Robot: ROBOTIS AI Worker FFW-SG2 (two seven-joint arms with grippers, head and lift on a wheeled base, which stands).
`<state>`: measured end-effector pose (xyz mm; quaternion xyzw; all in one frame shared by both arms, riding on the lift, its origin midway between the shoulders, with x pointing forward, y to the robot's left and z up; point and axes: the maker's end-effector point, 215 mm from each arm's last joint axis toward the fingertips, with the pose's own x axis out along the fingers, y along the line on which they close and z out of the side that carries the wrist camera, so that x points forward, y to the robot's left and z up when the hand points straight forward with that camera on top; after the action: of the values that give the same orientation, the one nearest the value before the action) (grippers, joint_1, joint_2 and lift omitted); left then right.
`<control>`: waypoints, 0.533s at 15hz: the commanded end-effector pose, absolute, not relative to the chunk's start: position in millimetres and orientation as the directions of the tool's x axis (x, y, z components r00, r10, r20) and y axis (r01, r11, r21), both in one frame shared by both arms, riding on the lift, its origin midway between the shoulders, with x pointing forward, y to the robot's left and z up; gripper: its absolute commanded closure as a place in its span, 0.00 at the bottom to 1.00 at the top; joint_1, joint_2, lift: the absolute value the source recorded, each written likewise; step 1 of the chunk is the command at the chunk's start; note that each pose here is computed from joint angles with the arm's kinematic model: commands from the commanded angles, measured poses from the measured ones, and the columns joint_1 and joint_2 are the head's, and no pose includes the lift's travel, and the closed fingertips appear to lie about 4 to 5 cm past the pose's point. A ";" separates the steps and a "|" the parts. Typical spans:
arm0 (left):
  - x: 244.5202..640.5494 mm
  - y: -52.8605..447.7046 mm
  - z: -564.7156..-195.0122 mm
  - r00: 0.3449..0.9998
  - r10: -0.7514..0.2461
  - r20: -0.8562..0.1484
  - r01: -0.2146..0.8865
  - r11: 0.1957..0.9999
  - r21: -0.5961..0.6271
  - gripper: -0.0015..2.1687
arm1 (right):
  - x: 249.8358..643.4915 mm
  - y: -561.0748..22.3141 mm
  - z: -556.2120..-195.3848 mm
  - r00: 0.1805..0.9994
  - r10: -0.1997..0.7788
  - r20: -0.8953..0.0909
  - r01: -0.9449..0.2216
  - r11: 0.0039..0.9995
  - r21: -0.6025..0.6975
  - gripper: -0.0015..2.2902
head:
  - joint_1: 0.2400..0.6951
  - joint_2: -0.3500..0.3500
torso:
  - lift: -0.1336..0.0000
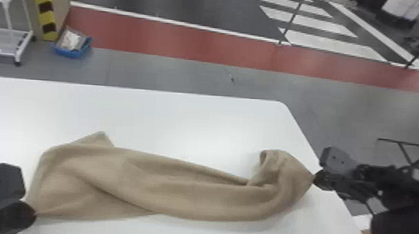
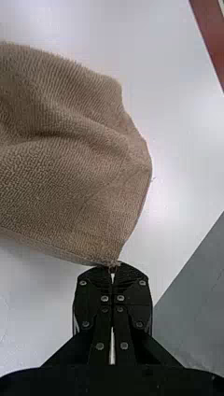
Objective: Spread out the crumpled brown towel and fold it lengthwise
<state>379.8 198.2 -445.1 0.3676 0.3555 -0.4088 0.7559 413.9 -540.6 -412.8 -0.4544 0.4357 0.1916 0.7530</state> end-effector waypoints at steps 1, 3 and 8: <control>390.0 210.9 -416.0 0.459 -0.357 -0.813 0.859 0.413 0.304 0.58 | 410.0 -547.5 -352.3 0.609 -0.002 -0.793 -0.652 0.568 -0.502 0.53 | 1.00 0.00 | 0.07; 399.7 217.0 -376.9 0.503 -0.373 -0.780 0.842 0.417 0.343 0.58 | 415.6 -563.9 -289.6 0.695 0.060 -0.717 -0.567 0.658 -0.495 0.53 | 1.00 0.00 | 0.07; 461.2 240.5 -280.6 0.674 -0.378 -0.635 0.715 0.551 0.430 0.58 | 438.3 -573.4 -246.4 0.782 0.122 -0.612 -0.399 0.852 -0.340 0.53 | 1.00 0.00 | 0.07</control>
<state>441.8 237.0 -306.9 0.3613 0.2624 -0.3409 0.8273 431.5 -581.9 -242.3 -0.2796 0.2990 0.1413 0.9014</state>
